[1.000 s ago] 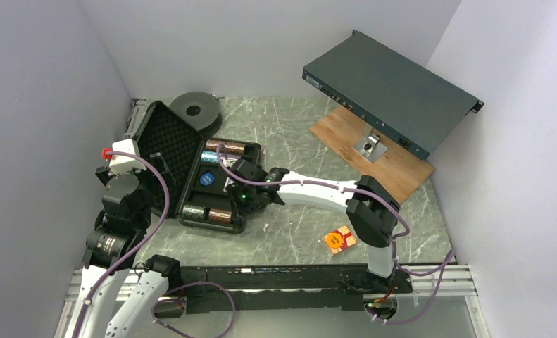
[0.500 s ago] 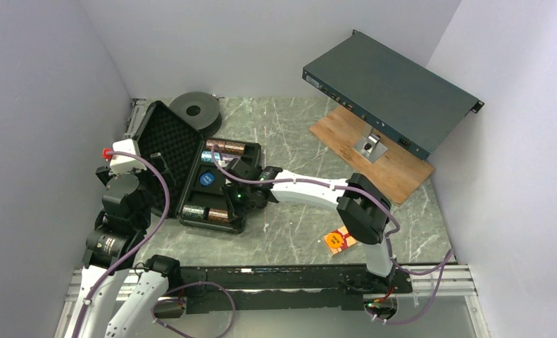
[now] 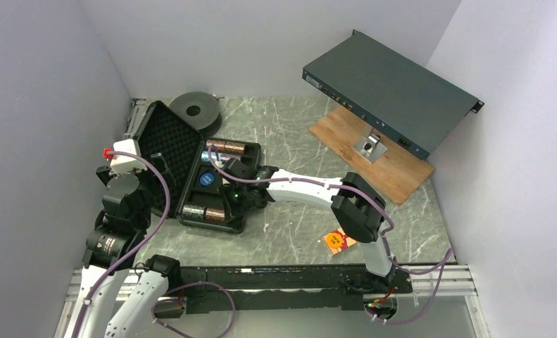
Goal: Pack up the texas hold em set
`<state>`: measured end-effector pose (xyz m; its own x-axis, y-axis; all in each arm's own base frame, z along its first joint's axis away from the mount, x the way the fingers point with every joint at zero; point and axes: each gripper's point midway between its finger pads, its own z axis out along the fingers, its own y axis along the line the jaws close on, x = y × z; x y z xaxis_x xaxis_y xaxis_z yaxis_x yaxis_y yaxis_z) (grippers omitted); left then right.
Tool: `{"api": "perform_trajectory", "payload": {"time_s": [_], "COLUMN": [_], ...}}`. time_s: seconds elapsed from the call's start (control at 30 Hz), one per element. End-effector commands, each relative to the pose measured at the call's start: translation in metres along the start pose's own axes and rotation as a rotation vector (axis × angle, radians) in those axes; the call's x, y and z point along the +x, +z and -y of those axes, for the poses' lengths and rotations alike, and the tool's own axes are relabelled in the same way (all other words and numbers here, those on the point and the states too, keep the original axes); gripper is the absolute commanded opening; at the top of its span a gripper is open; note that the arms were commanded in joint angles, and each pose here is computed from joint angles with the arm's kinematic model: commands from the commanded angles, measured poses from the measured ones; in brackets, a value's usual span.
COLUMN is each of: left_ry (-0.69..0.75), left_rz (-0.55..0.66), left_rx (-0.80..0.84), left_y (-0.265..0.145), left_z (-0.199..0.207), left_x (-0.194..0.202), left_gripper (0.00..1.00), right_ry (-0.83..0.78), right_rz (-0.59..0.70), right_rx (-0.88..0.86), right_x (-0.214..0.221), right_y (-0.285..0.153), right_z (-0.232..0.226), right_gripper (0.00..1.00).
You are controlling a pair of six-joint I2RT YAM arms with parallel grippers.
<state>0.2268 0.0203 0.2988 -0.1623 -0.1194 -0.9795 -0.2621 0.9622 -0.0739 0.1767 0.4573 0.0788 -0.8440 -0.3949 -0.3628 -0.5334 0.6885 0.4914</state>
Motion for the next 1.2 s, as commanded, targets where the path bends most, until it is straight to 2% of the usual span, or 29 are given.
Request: {"api": "perform_trajectory", "payload": {"time_s": [0.0, 0.63, 0.87, 1.03, 1.17], "left_ry": [-0.007, -0.006, -0.006, -0.009, -0.009], "left_rz": [0.028, 0.028, 0.030, 0.032, 0.034], "left_rx": [0.009, 0.009, 0.007, 0.002, 0.003], "left_y": [0.001, 0.001, 0.001, 0.000, 0.000], "left_z": [0.002, 0.002, 0.002, 0.001, 0.001], "left_x": [-0.007, -0.007, -0.008, -0.008, -0.008], "left_gripper": [1.00, 1.00, 1.00, 1.00, 1.00], "right_ry": [-0.020, -0.001, 0.015, -0.003, -0.021], "right_rz": [0.063, 0.084, 0.109, 0.153, 0.198], "right_rx": [-0.061, -0.086, -0.040, -0.005, 0.032], "right_x": [-0.023, -0.031, -0.028, -0.039, -0.050], "right_y": [0.004, 0.008, -0.004, -0.031, -0.051], "right_z": [-0.019, -0.026, -0.017, -0.021, -0.022], "right_gripper": [0.10, 0.11, 0.18, 0.21, 0.31]}}
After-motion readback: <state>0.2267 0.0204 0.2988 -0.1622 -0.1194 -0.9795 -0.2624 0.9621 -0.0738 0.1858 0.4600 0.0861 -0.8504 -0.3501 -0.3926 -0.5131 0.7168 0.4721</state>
